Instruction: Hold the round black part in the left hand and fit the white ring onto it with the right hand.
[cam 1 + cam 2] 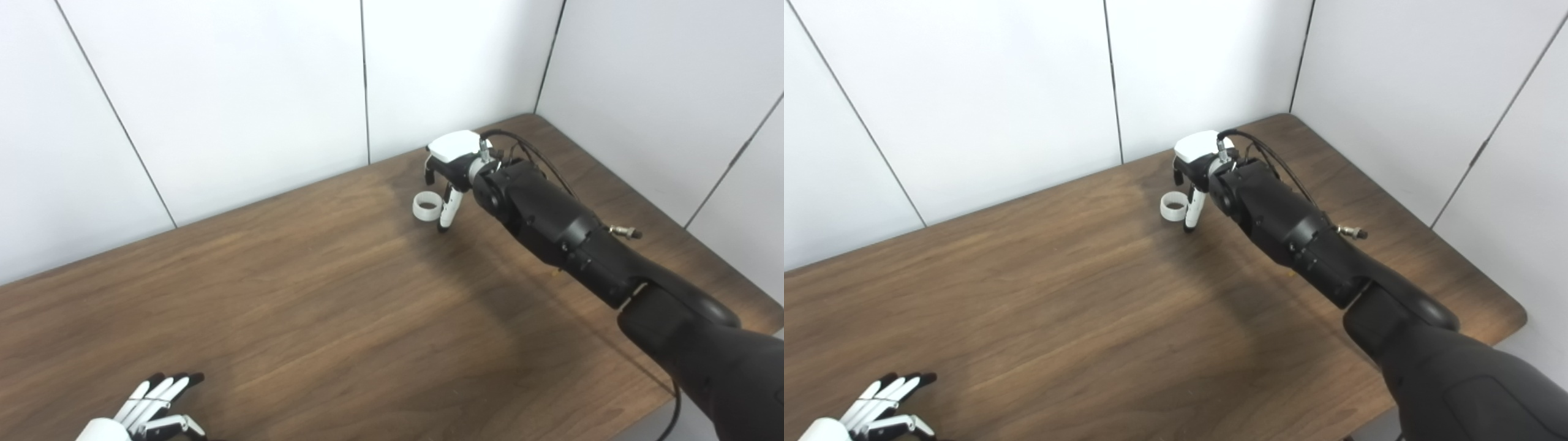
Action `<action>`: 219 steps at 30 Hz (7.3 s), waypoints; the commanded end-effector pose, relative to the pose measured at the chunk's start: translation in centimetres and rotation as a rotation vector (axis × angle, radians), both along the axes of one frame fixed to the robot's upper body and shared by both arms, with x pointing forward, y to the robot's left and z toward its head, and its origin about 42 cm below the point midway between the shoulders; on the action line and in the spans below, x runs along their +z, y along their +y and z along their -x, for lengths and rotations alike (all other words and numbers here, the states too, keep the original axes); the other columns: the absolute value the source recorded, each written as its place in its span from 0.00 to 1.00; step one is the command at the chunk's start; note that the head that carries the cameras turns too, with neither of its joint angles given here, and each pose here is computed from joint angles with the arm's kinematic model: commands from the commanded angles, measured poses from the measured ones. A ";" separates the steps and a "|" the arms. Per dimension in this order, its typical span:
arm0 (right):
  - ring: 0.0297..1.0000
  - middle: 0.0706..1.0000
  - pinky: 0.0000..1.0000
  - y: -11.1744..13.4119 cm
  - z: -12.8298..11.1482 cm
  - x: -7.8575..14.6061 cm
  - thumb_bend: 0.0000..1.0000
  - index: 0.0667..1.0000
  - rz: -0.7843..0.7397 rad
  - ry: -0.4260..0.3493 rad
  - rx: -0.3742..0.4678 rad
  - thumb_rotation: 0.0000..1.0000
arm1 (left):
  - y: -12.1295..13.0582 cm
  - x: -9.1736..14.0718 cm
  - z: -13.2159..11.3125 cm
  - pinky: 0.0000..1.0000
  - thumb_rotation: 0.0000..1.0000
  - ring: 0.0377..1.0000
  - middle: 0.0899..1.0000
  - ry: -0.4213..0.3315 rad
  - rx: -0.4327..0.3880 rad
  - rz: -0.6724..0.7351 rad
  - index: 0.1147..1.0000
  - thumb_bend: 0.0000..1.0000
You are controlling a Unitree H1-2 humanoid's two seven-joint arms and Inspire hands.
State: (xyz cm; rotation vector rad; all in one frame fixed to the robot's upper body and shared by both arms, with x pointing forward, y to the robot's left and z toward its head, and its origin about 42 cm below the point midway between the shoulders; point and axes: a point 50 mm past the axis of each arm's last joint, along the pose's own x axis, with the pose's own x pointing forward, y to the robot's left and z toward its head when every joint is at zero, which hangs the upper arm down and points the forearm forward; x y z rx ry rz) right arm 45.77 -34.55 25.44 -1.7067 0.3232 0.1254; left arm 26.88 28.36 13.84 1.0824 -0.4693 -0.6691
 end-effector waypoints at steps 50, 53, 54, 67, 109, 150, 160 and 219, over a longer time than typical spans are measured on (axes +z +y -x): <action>1.00 1.00 1.00 1.9 -1.8 1.9 0.88 0.69 -0.020 -0.083 0.047 0.31 | 0.3 0.3 0.0 1.00 0.05 0.95 0.94 -0.014 -0.009 -0.008 0.41 0.51; 1.00 1.00 1.00 1.9 -1.8 1.8 0.87 0.68 -0.024 -0.084 0.053 0.30 | 0.3 0.3 0.0 1.00 0.05 0.95 0.94 -0.014 -0.009 -0.008 0.41 0.51; 1.00 1.00 1.00 1.9 -1.8 1.8 0.86 0.68 -0.023 -0.085 0.058 0.29 | 0.3 0.3 0.0 1.00 0.05 0.95 0.94 -0.014 -0.008 -0.008 0.41 0.51; 1.00 0.94 1.00 2.0 -1.8 1.0 0.52 0.45 -0.066 -0.157 0.142 0.13 | 0.4 0.2 0.0 1.00 0.05 0.95 0.94 -0.013 -0.001 -0.008 0.41 0.51; 1.00 0.95 1.00 6.8 2.1 7.2 0.51 0.44 -0.145 -0.321 0.466 0.13 | -6.2 0.4 -4.0 1.00 0.05 0.94 0.92 -0.052 -0.044 -0.023 0.41 0.51; 1.00 0.95 1.00 18.5 14.2 6.3 0.51 0.44 -0.458 -0.144 1.066 0.13 | -15.3 2.5 -6.4 1.00 0.05 0.93 0.93 -0.049 -0.074 -0.042 0.41 0.51; 1.00 0.96 1.00 18.8 14.3 5.6 0.51 0.44 -0.426 -0.101 1.073 0.13 | -15.3 2.6 -6.0 1.00 0.05 0.93 0.93 -0.050 -0.080 -0.037 0.41 0.52; 1.00 0.95 1.00 17.9 14.2 7.0 0.52 0.44 -0.182 -0.090 1.180 0.13 | -15.4 2.5 -5.8 1.00 0.05 0.94 0.92 -0.025 -0.075 0.002 0.41 0.52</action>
